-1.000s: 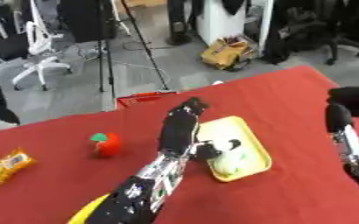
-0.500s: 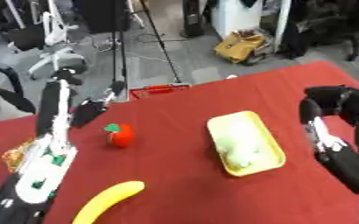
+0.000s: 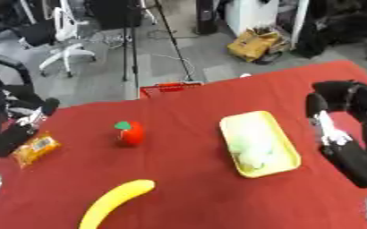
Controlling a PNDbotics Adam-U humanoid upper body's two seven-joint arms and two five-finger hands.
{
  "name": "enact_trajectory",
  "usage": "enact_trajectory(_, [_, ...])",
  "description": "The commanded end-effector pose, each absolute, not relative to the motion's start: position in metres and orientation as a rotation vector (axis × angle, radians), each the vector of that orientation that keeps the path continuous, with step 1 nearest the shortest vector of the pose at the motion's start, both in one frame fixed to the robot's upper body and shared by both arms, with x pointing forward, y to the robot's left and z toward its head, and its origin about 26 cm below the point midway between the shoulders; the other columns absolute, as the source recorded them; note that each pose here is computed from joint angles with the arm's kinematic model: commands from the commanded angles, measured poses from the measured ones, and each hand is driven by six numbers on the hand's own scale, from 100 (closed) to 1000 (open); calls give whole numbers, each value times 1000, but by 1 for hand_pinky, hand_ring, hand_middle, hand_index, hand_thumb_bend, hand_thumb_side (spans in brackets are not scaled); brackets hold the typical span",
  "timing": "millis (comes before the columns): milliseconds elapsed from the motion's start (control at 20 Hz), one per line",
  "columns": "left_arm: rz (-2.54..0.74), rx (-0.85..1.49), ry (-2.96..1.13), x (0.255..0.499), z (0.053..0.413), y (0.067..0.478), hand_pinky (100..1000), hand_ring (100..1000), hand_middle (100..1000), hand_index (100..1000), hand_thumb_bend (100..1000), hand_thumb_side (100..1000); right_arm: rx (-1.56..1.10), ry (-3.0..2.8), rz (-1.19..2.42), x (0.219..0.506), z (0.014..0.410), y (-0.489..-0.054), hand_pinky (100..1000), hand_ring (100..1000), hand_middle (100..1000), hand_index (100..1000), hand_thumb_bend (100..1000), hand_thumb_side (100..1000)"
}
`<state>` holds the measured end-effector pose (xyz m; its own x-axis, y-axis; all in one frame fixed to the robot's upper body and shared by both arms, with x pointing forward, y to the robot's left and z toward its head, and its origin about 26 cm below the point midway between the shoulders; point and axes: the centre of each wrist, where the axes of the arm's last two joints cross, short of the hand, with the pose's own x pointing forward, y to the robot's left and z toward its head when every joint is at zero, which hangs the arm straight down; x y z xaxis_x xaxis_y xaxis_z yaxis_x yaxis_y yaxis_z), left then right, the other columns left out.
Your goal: Pick up objects on the table and place them in the box.
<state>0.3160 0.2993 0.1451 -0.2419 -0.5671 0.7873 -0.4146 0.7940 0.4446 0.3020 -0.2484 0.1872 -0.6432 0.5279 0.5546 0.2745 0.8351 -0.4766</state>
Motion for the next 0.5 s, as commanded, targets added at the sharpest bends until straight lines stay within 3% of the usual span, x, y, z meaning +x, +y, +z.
enact_trajectory(50, [-138,735,-1925,310,152,304,583,676,719,797,878,678,-620,-2323,460,299,196,-252,598,611,604,734,325,677])
enact_trajectory(500, [-84,684,-1935,302,142,298,571,665,702,792,882,649,-612,-2320,457,298,195,-251,598,611,604,734,328,676])
